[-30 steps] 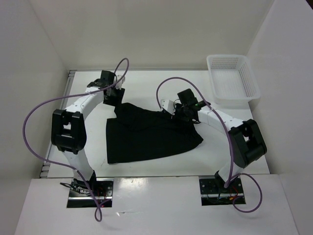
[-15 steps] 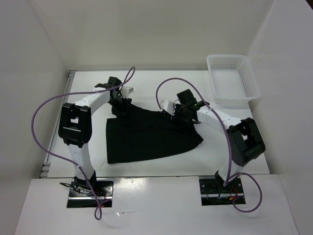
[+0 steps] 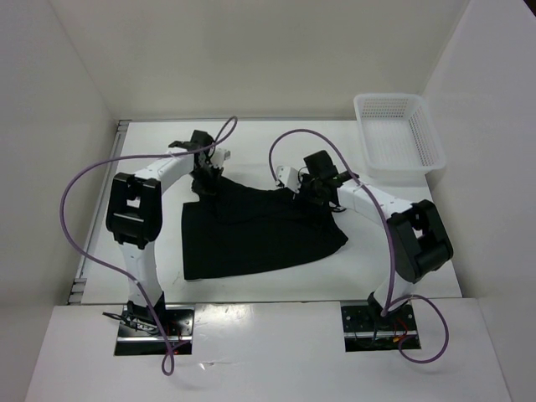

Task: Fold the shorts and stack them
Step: Fold the shorts

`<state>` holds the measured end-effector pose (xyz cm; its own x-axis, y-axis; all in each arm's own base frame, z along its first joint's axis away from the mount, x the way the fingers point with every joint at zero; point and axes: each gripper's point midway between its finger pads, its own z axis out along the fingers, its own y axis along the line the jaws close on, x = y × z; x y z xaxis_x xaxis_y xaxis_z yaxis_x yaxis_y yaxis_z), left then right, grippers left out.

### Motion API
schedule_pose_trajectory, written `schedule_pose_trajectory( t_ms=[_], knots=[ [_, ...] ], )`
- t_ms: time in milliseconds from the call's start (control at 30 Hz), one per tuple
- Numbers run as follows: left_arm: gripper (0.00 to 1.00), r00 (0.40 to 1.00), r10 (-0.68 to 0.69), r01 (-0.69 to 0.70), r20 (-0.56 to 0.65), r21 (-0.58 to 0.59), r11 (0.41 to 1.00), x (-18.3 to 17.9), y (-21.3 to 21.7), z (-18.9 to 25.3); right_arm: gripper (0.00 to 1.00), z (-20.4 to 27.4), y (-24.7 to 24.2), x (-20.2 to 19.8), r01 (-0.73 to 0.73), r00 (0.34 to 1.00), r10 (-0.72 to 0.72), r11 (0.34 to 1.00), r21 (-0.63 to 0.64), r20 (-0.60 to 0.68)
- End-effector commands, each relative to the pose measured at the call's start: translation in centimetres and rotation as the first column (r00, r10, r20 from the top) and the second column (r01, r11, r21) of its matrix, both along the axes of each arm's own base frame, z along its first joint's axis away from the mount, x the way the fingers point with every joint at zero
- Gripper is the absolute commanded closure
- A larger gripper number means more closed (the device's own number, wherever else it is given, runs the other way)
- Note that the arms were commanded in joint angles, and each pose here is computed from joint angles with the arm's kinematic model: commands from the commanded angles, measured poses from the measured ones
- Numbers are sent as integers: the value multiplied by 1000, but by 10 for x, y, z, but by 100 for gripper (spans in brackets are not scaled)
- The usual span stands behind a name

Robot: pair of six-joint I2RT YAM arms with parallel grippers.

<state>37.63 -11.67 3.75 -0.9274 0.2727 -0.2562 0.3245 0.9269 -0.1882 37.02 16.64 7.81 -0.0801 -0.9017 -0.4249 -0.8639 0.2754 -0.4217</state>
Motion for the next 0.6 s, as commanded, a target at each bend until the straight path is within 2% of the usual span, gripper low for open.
schedule_pose_trajectory(
  t_ms=[0,67,133,267,367,400,433,567],
  knots=[
    [100,961,71,-107,266,124,987,74,30,42,100,33,-13,50,153,978,-164,984,91,131],
    [100,885,121,-205,450,144,968,122,49,96,100,53,-31,77,233,945,-260,961,146,199],
    [100,822,138,-246,552,126,961,140,53,135,100,66,-38,91,258,929,-294,950,176,225],
    [100,750,139,-267,647,103,958,134,49,189,100,85,-37,94,204,930,-240,967,152,278],
    [100,806,113,-248,581,158,956,101,48,159,100,89,-32,85,150,948,-183,979,141,261],
    [100,827,93,-224,554,174,959,80,43,155,100,93,-31,81,130,952,-163,982,139,261],
    [100,876,69,-193,478,215,957,55,43,124,100,91,-30,74,95,959,-126,987,129,253],
    [100,946,-35,-66,324,295,953,-18,29,89,100,75,-25,42,-4,981,-8,998,65,191]
  ],
)
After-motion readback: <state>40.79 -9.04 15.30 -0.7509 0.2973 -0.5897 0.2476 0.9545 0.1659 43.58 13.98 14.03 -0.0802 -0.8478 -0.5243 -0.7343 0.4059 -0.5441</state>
